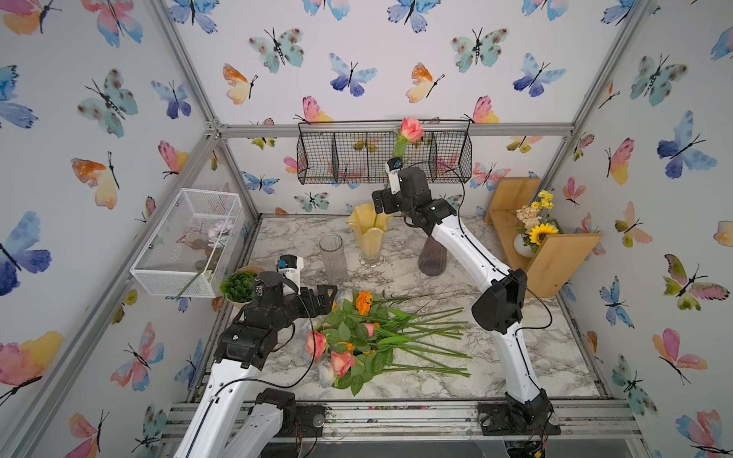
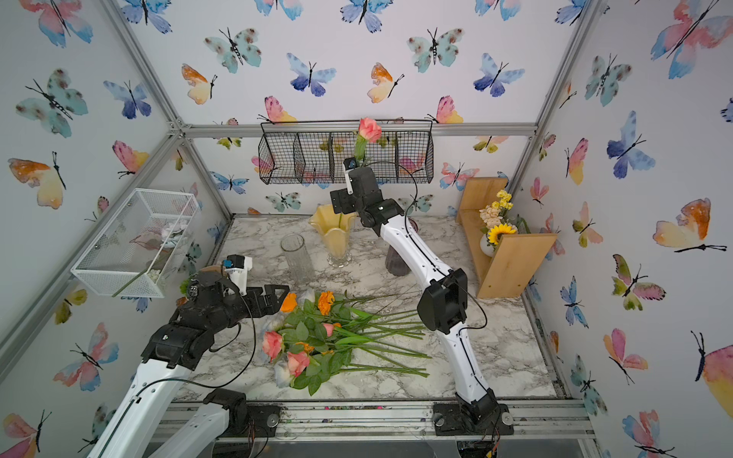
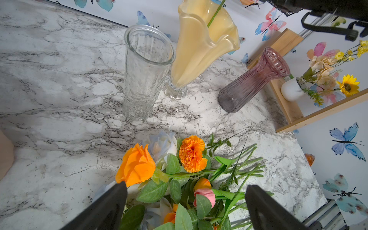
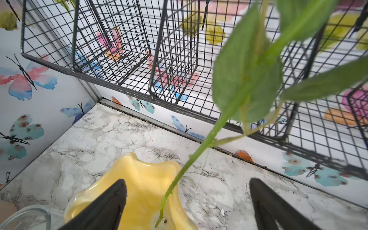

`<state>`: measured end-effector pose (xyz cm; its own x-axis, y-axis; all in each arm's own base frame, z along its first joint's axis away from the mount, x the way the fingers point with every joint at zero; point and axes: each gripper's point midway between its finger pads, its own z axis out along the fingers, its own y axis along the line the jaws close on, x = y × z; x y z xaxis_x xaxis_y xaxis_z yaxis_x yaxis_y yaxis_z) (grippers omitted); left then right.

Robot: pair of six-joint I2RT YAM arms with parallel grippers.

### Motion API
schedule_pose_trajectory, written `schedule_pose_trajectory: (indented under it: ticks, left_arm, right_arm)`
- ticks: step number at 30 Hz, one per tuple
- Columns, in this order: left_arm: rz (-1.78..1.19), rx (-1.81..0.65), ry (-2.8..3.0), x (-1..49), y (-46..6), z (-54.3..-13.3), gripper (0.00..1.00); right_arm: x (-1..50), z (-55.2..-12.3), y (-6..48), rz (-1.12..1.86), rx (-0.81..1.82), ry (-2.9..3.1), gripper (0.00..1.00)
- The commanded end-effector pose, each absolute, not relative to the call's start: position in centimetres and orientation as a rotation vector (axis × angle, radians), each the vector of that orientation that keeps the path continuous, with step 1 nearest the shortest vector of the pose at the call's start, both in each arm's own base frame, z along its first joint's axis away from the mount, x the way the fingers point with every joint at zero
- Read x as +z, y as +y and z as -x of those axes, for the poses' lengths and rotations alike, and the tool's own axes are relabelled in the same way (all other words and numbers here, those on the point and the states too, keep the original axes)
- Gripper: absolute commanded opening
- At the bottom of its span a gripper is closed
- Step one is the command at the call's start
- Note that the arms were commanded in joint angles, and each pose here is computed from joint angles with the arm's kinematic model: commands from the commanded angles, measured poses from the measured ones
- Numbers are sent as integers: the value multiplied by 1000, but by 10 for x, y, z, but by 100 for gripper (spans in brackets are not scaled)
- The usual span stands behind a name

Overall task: Arrange the flowers in different vases according to their colors
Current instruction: Insert the flower into the vase.

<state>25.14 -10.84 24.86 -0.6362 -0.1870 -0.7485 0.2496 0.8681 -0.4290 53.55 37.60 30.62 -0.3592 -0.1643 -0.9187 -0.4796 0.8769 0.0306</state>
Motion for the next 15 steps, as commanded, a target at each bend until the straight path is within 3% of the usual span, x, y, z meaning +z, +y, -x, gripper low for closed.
schedule_pose_trajectory:
  ticks: [1,15]
  left_arm:
    - [-34,-614,2151,251,-104,-252,99]
    - [-37,-616,2141,254,-104,-251,99]
  right_arm:
    - [308,-519,375,486,392,1976,98]
    - [328,-432,371,545,450,1989,99]
